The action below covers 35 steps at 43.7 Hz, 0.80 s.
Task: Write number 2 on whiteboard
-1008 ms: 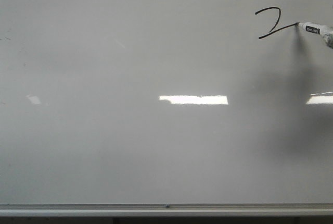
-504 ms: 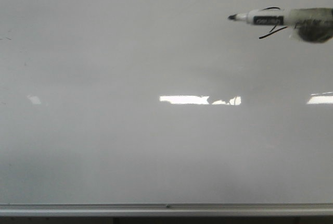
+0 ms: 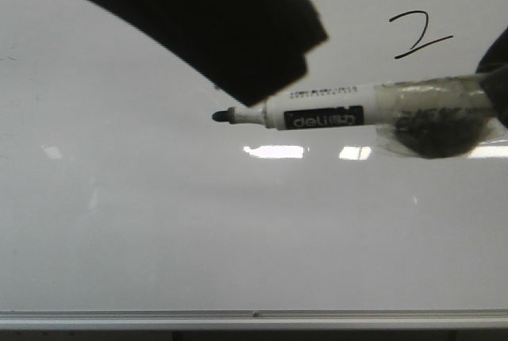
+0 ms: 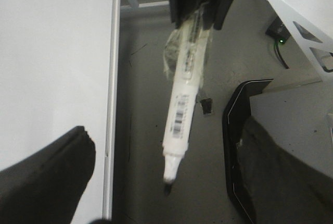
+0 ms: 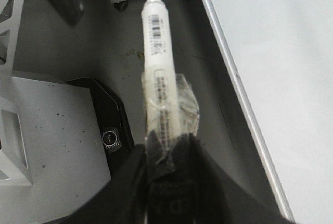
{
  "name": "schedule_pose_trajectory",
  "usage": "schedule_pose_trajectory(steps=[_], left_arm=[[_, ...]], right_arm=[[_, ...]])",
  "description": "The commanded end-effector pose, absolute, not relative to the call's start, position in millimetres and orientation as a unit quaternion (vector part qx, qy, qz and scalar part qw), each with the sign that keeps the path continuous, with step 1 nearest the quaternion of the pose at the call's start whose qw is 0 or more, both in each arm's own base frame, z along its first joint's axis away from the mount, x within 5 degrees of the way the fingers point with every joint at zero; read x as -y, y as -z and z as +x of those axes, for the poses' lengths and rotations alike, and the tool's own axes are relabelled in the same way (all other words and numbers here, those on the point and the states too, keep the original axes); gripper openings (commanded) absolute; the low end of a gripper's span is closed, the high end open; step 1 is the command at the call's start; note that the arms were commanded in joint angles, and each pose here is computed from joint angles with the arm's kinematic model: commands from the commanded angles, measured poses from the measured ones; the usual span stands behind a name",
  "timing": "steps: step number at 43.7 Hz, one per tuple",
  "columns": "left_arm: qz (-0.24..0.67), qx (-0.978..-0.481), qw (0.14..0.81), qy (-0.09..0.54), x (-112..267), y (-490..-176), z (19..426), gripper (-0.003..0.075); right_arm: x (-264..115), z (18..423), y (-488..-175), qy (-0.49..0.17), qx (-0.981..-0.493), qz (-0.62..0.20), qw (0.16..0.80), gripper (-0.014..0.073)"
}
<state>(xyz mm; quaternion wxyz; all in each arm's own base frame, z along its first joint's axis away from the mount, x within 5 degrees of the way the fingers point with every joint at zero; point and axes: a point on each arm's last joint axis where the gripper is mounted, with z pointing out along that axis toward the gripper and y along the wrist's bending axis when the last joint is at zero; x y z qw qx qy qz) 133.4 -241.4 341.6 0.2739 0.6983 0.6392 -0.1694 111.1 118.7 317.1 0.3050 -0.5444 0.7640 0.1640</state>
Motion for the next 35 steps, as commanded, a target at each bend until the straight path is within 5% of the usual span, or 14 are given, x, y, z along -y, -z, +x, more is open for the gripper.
schedule_pose_trajectory(steps=[1,12,27,31,35], left_arm=[[0.696,-0.623,0.306,0.185,253,-355,130,0.0544],[0.704,-0.629,0.277,0.181,266,-337,135,0.0504],[0.706,-0.629,0.270,0.180,265,-336,134,0.0087],[0.706,-0.629,0.270,0.180,265,-336,134,0.0043],[0.706,-0.630,0.269,0.180,265,-336,134,0.0039]], right_arm=[[-121,113,-330,-0.172,-0.750,-0.535,0.347,-0.0068],[-122,113,-330,-0.172,-0.750,-0.534,0.350,-0.0068],[-121,113,-330,-0.172,-0.751,-0.534,0.348,-0.0062],[-121,113,-330,-0.172,-0.751,-0.535,0.347,0.0013],[-121,113,-330,-0.173,-0.751,-0.535,0.346,0.0185]])
